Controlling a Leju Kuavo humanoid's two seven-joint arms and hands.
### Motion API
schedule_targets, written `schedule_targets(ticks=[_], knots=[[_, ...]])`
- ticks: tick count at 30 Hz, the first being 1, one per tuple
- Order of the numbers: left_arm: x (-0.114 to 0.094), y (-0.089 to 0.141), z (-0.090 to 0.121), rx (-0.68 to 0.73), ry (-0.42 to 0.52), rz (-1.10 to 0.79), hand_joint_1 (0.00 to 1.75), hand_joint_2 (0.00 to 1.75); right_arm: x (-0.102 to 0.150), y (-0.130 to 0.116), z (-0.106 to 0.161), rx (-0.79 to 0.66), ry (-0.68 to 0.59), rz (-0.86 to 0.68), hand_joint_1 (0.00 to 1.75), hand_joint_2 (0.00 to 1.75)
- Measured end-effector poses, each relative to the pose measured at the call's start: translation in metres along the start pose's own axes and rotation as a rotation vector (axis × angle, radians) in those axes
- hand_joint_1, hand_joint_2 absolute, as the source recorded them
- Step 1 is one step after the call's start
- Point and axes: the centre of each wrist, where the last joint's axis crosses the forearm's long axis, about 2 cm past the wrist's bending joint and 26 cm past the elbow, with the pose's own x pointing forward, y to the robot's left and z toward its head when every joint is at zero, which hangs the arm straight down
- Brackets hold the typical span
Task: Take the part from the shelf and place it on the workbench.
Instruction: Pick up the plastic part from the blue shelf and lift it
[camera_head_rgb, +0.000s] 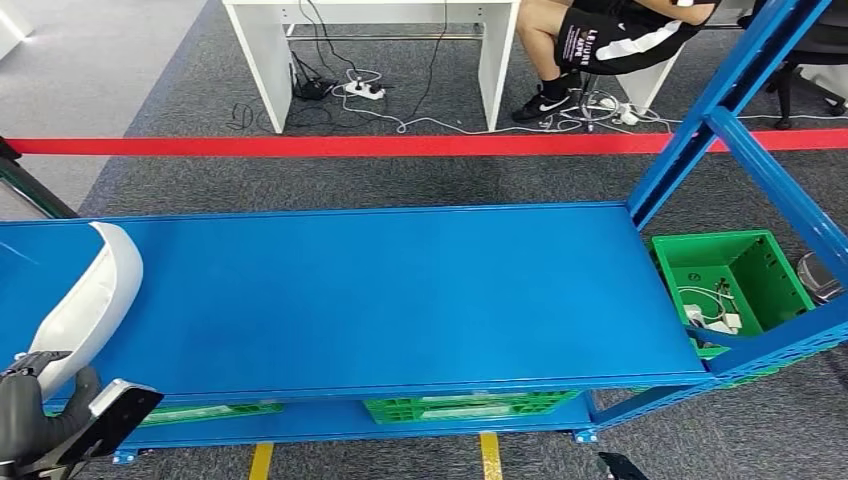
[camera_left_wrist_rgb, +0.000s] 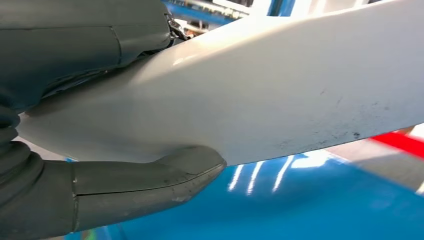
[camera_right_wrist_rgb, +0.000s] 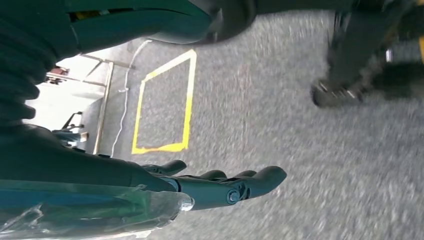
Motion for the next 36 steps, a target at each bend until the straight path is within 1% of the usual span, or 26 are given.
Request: schedule_targets(ticks=[4,8,16,23,30,36], knots=[[0.012,-0.003,0.006,0.060,-0.042,0.020,1.75,1.75,0.001,-0.005,0.000,0.049,-0.005,-0.019,0.00,1.75],[0.023,-0.006,0.011,0.116,-0.078,0.038,1.75,1.75,0.000,-0.010,-0.001,0.052,-0.003,-0.026,0.00,1.75],[0.044,-0.015,0.007,0.177,-0.128,0.062,1.75,1.75,-0.009,-0.024,-0.003,0.024,0.014,-0.051,0.00,1.75],[0.052,-0.018,0.003,0.189,-0.137,0.083,1.75,1.75,-0.016,-0.035,-0.004,0.010,0.029,-0.062,0.00,1.75],[0.055,-0.020,0.002,0.188,-0.139,0.091,1.75,1.75,-0.015,-0.037,-0.004,0.005,0.037,-0.064,0.00,1.75],[0.064,-0.026,-0.008,0.203,-0.136,0.116,1.75,1.75,-0.011,-0.044,-0.004,0.000,0.020,-0.085,0.00,1.75]])
